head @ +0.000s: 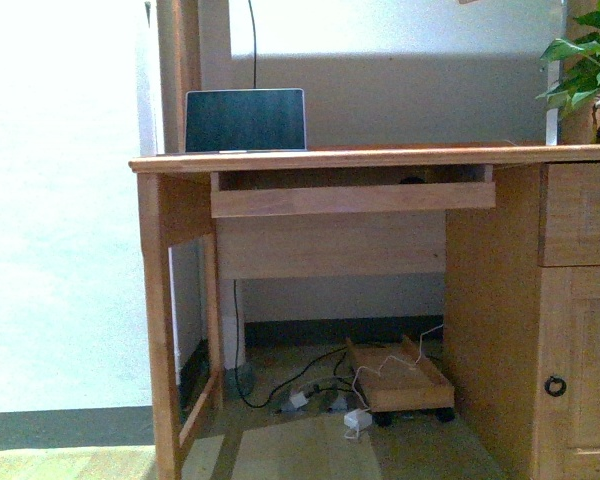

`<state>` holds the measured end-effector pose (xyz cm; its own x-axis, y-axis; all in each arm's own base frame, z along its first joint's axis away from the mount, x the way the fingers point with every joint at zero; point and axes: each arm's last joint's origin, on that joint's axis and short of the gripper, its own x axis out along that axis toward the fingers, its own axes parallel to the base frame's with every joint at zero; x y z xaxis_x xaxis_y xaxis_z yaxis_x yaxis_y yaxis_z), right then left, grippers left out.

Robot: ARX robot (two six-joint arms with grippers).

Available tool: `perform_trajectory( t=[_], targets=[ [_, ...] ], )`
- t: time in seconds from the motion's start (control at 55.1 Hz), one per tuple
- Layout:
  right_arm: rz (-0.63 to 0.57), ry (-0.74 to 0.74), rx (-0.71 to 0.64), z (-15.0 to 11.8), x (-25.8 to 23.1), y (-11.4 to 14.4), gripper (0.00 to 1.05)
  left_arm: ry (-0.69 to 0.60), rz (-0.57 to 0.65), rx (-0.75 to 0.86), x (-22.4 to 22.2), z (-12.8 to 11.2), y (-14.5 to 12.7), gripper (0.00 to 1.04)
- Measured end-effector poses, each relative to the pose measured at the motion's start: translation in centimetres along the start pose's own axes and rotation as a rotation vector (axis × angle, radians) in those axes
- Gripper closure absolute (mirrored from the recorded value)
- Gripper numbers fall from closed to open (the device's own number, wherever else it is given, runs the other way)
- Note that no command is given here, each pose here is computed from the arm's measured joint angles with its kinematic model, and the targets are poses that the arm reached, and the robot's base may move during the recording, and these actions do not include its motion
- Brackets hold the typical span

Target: Place mouse

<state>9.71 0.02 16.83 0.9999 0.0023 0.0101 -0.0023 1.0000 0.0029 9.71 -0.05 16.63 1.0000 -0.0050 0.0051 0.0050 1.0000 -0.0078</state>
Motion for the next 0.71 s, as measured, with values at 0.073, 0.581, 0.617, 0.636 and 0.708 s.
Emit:
perform_trajectory(
  t=[0.073, 0.581, 0.617, 0.636, 0.708],
  targets=[
    [0.000, 0.000, 0.000, 0.00, 0.00, 0.00, 0.07, 0.000, 0.000, 0.000, 0.00, 0.00, 0.00, 0.08],
    [0.000, 0.000, 0.000, 0.00, 0.00, 0.00, 0.07, 0.000, 0.000, 0.000, 0.00, 0.00, 0.00, 0.08],
    [0.000, 0.000, 0.000, 0.00, 0.00, 0.00, 0.07, 0.000, 0.000, 0.000, 0.00, 0.00, 0.00, 0.08],
    [0.001, 0.000, 0.000, 0.00, 0.00, 0.00, 0.07, 0.000, 0.000, 0.000, 0.00, 0.00, 0.00, 0.08],
    [0.000, 0.000, 0.000, 0.00, 0.00, 0.00, 0.07, 0.000, 0.000, 0.000, 0.00, 0.00, 0.00, 0.08]
  ],
)
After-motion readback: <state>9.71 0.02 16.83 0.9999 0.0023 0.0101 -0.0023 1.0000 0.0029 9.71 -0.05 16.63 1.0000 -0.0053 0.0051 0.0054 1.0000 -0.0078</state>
